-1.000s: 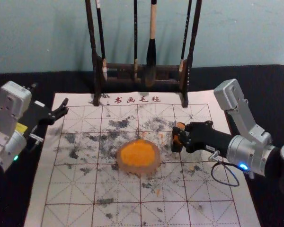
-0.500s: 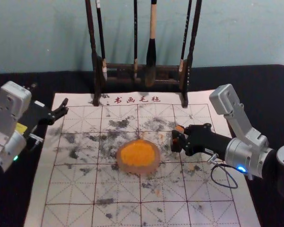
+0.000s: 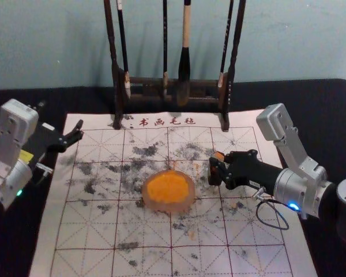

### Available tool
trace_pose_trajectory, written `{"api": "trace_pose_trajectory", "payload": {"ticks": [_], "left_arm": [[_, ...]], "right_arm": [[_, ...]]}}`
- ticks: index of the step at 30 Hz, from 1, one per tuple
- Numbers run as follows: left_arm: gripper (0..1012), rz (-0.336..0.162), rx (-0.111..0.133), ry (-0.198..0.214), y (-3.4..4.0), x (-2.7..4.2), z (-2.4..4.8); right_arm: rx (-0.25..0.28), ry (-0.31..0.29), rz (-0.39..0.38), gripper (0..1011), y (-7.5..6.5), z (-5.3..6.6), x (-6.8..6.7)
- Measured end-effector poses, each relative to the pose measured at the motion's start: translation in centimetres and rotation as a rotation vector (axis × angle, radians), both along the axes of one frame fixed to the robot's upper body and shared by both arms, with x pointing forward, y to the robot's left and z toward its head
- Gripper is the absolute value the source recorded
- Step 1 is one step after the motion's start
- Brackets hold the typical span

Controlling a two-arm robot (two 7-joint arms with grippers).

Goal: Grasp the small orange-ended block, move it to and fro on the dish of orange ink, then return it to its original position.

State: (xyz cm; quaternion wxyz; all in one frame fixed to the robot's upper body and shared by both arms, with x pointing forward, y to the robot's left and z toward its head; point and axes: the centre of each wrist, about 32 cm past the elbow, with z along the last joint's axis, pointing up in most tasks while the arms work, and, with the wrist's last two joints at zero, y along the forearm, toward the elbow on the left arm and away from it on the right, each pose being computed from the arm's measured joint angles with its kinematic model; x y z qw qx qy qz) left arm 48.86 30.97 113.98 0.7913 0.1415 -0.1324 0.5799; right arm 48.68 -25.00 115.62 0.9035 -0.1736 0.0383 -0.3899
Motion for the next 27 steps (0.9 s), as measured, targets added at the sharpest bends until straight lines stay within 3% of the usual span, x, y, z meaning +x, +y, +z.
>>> {"api": "trace_pose_trajectory", "payload": {"ticks": [27], "left_arm": [[1001, 0.000, 0.000, 0.000, 0.00, 0.00, 0.00]], "right_arm": [[-0.017, -0.013, 0.010, 111, 0.04, -0.58, -0.13]]}}
